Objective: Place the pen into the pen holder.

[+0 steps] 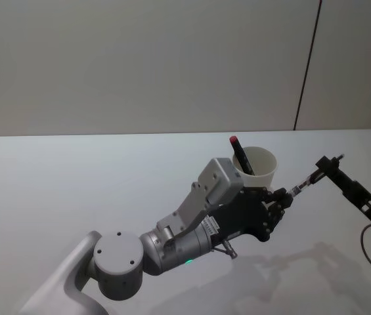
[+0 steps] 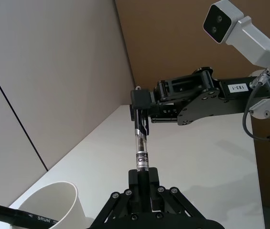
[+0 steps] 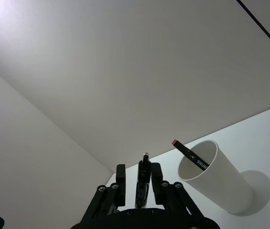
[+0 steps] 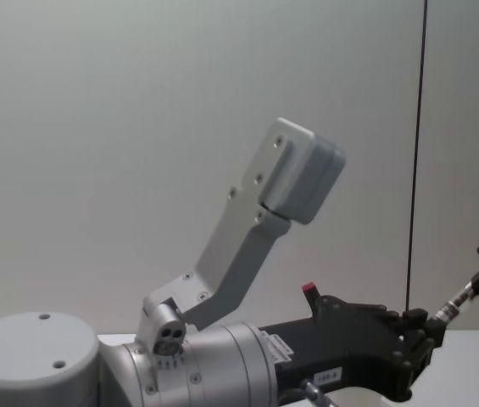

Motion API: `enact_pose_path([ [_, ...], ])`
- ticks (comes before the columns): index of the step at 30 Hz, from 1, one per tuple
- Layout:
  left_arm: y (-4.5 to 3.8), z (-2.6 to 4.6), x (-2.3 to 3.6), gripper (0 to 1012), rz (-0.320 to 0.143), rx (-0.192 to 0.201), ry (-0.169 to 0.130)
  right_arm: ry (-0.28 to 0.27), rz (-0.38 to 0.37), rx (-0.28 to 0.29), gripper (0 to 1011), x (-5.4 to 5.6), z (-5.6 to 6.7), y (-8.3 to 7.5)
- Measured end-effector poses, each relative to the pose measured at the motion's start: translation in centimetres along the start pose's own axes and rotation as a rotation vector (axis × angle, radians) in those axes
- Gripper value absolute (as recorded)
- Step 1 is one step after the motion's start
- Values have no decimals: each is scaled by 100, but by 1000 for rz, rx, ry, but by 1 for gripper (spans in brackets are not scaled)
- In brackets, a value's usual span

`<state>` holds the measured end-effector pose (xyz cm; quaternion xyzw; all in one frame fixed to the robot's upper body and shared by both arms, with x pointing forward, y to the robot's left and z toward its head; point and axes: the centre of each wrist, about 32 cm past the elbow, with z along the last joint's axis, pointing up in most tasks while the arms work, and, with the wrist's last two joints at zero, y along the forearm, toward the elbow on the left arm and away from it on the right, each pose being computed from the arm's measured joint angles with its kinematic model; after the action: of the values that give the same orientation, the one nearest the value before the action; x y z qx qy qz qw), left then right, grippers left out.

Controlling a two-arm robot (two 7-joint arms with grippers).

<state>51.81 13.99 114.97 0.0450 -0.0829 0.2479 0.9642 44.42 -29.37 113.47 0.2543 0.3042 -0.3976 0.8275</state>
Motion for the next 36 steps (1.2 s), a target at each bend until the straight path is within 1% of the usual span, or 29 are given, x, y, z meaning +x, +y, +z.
enact_pose_path([
  [2, 0, 0, 0, 131, 0, 0, 0, 0, 1, 2, 286, 2, -5, 3],
  [5, 0, 0, 0, 130, 0, 0, 0, -1, 1, 3, 217, 4, -9, 6],
  [6, 0, 0, 0, 130, 0, 0, 0, -1, 1, 3, 168, 5, -12, 6],
  [7, 0, 0, 0, 130, 0, 0, 0, -2, 1, 3, 168, 5, -13, 7],
  [8, 0, 0, 0, 130, 0, 0, 0, -2, 1, 4, 138, 6, -15, 8],
  [9, 0, 0, 0, 131, 0, 0, 0, -3, 1, 4, 130, 6, -16, 9],
  [12, 0, 0, 0, 134, 0, 0, 0, -4, 2, 5, 131, 6, -22, 13],
  [13, 0, 0, 0, 174, 0, 0, 0, -4, 2, 5, 131, 6, -24, 15],
  [15, 0, 0, 0, 207, 0, 0, 0, -4, 1, 5, 130, 6, -33, 18],
  [19, 0, 0, 0, 330, 0, 0, 0, -6, 1, 5, 131, 6, -42, 23],
  [20, 0, 0, 0, 330, 0, 0, 0, -7, 1, 5, 131, 6, -43, 24],
  [21, 0, 0, 0, 398, 0, 0, 0, -7, 1, 5, 130, 6, -44, 24],
  [22, 0, 0, 0, 416, 0, 0, 0, -8, 1, 5, 131, 5, -47, 26],
  [24, 0, 0, 0, 498, 0, 0, 0, -9, 1, 4, 130, 5, -48, 28],
  [27, 0, 0, 0, 579, 0, 0, 0, -14, 1, 6, 130, 5, -42, 32],
  [29, 0, 0, 0, 659, 0, 0, 0, -17, 1, 6, 131, 5, -38, 34],
  [31, 0, 0, 0, 697, 0, 0, 0, -22, 1, 7, 131, 6, -28, 36],
  [32, 0, 0, 0, 756, 0, 0, 0, -25, 1, 7, 130, 6, -24, 37],
  [34, 0, 0, 0, 795, 0, 0, 0, -31, 1, 8, 130, 7, -12, 40],
  [36, 0, 0, 0, 863, 0, 0, 0, -42, 2, 8, 130, 8, 6, 44],
])
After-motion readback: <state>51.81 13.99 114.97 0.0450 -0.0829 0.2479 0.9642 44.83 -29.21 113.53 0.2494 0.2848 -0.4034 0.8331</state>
